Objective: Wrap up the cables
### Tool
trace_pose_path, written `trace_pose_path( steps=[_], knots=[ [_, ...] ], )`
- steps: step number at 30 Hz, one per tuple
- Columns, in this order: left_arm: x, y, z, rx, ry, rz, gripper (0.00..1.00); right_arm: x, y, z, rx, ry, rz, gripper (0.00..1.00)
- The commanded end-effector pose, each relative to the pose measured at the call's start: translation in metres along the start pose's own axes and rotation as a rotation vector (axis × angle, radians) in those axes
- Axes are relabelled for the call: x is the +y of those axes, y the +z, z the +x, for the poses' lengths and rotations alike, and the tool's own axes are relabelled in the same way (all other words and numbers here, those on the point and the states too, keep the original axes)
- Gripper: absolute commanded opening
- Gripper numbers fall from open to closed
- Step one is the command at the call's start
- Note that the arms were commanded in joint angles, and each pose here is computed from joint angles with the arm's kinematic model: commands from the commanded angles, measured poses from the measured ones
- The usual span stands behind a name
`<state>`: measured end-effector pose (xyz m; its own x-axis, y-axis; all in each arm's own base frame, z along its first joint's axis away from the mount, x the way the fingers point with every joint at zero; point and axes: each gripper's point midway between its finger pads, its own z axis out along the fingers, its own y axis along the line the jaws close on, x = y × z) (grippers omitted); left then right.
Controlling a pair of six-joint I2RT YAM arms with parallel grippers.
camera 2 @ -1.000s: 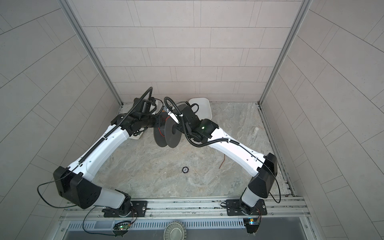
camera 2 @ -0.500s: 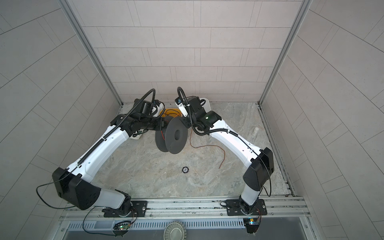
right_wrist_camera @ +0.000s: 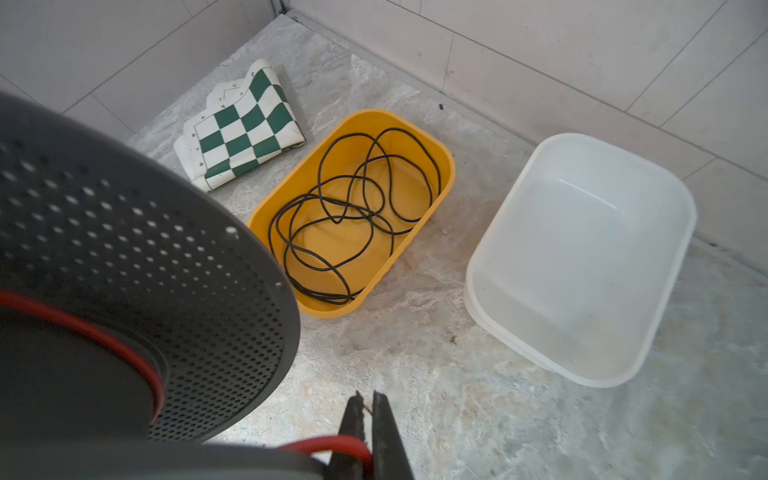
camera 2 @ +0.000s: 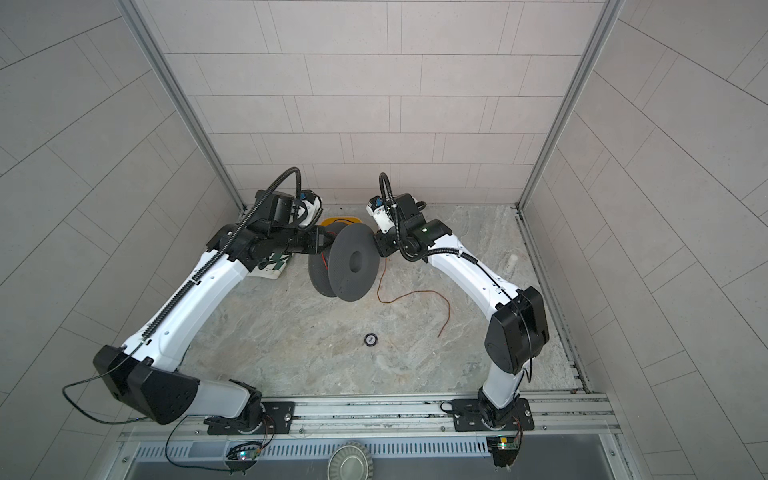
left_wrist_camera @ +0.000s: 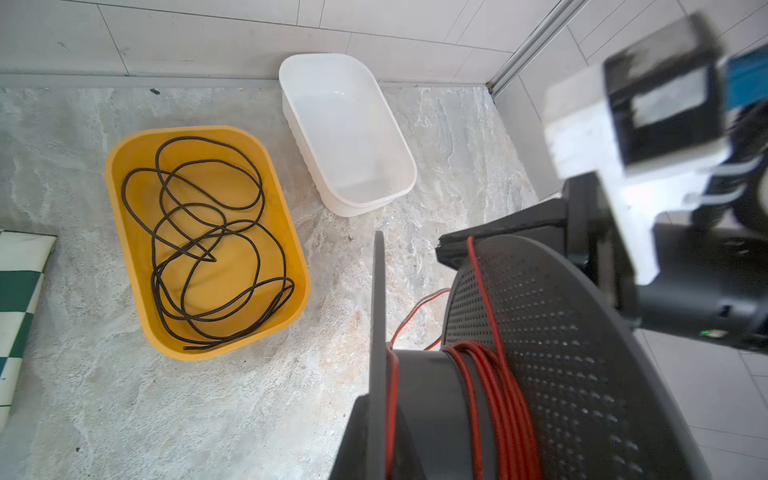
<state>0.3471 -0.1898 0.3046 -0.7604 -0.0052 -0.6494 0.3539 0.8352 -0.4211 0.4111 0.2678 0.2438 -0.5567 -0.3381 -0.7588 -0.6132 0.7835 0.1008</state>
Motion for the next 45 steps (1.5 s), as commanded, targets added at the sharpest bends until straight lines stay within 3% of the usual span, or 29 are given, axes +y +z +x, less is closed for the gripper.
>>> trace_pose_path(
  steps=[1,19,32,36,45],
  knots=[
    [-0.021,-0.029,-0.017,-0.051,-0.044,0.119,0.00,-0.028,-0.009,0.007,-0.043,0.107,0.023,0.01],
    [-0.024,-0.063,-0.038,-0.126,-0.062,0.142,0.00,-0.015,0.005,0.045,-0.076,0.192,-0.159,0.20],
    [-0.028,-0.075,-0.068,-0.199,-0.133,0.205,0.00,-0.008,-0.010,0.079,-0.047,0.165,-0.166,0.59],
    [-0.031,-0.081,-0.074,-0.210,-0.130,0.214,0.00,-0.014,-0.013,0.088,-0.041,0.160,-0.127,0.65],
    [-0.036,-0.090,-0.083,-0.231,-0.146,0.246,0.00,-0.035,-0.005,0.103,-0.059,0.155,-0.026,0.66]
  ],
)
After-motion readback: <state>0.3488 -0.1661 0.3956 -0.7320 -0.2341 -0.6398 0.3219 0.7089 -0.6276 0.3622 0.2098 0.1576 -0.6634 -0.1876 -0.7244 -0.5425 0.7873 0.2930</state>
